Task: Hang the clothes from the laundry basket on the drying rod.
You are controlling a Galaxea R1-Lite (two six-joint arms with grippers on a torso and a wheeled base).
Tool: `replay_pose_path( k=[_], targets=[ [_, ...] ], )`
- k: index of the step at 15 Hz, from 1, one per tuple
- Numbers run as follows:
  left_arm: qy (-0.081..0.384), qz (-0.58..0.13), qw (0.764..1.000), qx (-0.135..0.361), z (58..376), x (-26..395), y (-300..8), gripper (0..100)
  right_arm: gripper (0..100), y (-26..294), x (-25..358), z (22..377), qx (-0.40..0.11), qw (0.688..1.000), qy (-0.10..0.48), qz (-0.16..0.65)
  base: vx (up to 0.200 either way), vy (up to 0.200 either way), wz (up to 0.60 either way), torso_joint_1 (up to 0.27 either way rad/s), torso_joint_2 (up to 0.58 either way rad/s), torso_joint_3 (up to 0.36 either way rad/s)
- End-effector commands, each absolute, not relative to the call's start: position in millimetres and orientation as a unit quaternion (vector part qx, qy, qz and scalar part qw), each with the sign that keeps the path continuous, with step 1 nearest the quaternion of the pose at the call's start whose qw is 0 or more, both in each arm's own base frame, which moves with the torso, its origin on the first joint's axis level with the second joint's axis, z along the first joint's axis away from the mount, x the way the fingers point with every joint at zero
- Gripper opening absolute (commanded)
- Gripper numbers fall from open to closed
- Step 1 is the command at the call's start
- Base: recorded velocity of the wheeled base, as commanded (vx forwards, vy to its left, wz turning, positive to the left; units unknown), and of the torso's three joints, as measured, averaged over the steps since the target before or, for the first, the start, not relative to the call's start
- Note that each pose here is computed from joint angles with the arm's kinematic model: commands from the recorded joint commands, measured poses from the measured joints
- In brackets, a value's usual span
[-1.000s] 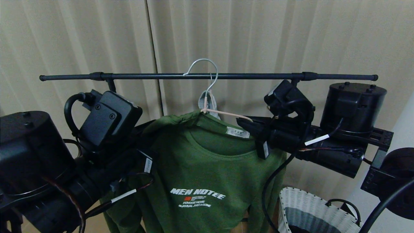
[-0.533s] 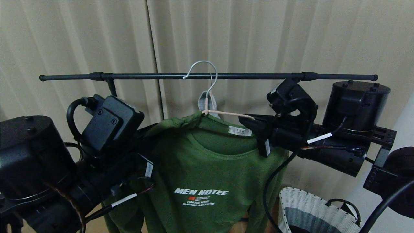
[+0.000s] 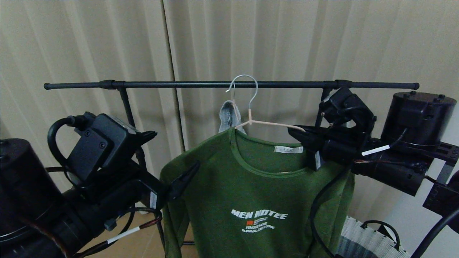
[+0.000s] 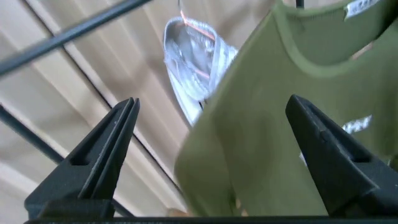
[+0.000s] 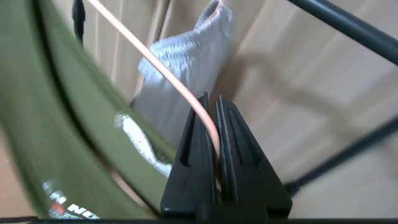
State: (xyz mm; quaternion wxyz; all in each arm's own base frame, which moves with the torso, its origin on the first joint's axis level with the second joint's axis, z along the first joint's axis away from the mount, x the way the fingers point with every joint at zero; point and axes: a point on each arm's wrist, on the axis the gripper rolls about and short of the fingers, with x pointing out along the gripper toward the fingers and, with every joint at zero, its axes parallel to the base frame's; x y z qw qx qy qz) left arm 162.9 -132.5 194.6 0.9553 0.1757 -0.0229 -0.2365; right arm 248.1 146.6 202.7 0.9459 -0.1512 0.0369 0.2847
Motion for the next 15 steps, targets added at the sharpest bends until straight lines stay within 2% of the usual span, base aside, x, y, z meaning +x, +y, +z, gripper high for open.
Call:
replay_pose_path(
  k=[1,3,6,10,15],
  targets=[
    [-0.020,-0.235,0.959,0.157,191.1,148.1,-118.8,100,0,130.1,238.2,207.9,-0.149,0.951,0.030,0.268,0.000,0.000,0.00,0.000,0.00,0.000],
    [0.001,-0.234,0.960,0.153,178.6,138.9,-109.2,100,0,119.5,233.0,209.4,-0.148,0.955,0.028,0.255,0.000,0.000,0.00,0.000,0.00,0.000],
    [0.046,-0.230,0.956,0.174,153.9,133.2,-100.1,100,0,113.6,222.2,214.9,-0.144,0.956,0.016,0.254,0.000,0.000,0.00,0.000,0.00,0.000],
    [0.078,-0.212,0.955,0.192,140.8,138.0,-94.2,100,0,108.3,208.4,224.0,-0.139,0.955,-0.005,0.263,0.000,0.000,0.00,0.000,0.00,0.000],
    [0.104,-0.207,0.952,0.200,133.1,154.8,-102.8,100,0,111.5,194.9,233.0,-0.131,0.938,-0.034,0.320,0.000,0.000,0.00,0.000,0.00,0.000]
  ],
)
